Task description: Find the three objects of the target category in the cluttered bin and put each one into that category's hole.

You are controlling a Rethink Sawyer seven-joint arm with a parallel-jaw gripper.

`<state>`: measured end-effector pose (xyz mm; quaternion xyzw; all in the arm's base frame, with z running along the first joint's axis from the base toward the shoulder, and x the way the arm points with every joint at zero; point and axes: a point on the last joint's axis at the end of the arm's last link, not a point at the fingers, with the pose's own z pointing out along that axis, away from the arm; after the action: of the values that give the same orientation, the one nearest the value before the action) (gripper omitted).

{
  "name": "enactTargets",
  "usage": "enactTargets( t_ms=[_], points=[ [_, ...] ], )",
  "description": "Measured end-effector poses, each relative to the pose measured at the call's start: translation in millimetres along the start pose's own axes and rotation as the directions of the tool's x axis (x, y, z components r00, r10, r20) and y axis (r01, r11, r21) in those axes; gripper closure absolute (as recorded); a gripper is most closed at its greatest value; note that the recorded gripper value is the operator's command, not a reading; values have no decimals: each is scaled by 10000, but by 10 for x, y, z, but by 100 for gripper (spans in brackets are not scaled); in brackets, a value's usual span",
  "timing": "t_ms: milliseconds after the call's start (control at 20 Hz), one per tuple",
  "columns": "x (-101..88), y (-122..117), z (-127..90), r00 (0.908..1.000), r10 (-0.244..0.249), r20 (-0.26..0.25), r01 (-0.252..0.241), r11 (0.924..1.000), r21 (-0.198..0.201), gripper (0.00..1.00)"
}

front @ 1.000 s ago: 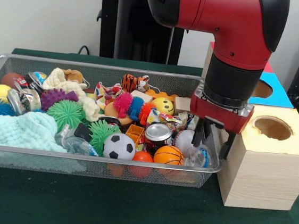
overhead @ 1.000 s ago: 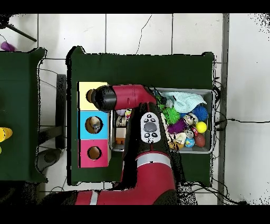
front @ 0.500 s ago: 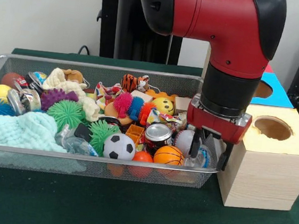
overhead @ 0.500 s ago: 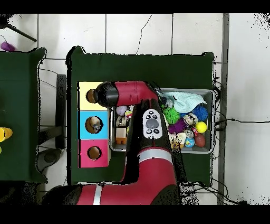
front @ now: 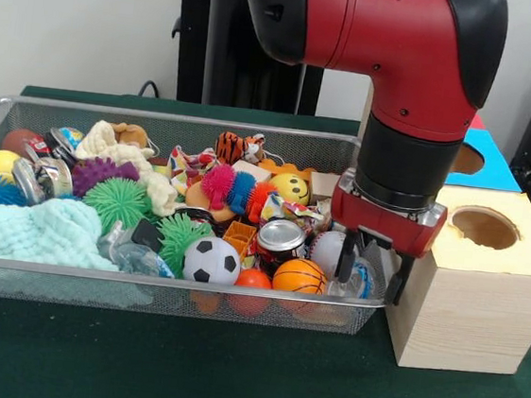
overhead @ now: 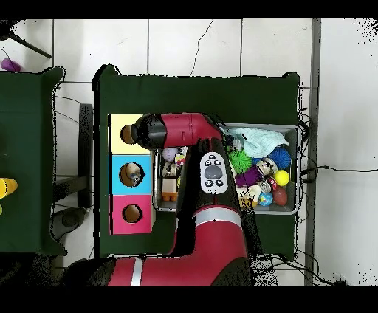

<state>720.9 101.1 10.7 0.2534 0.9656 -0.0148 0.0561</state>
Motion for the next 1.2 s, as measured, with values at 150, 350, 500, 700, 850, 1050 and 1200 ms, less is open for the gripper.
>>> enactTargets(
  t_ms=[150, 350, 500, 700, 850, 1050, 1200],
  points=[
    [-12, -8, 1, 10000, 34, -10, -34, 10000, -26, 0],
    [-51, -46, -2, 9999, 127, -16, -128, 9999, -64, 0],
    [-91, -109, -15, 9997, 227, -16, -227, 9997, -53, 0],
    [-177, -281, -50, 9988, 481, -38, -481, 9988, -5, 0],
    [-273, -419, -100, 9976, 693, 10, -693, 9976, 12, 0],
    [-335, -482, -126, 9967, 805, 60, -805, 9968, 5, 0],
    [-330, -486, -114, 9967, 808, 41, -808, 9967, 11, 0]
  ],
)
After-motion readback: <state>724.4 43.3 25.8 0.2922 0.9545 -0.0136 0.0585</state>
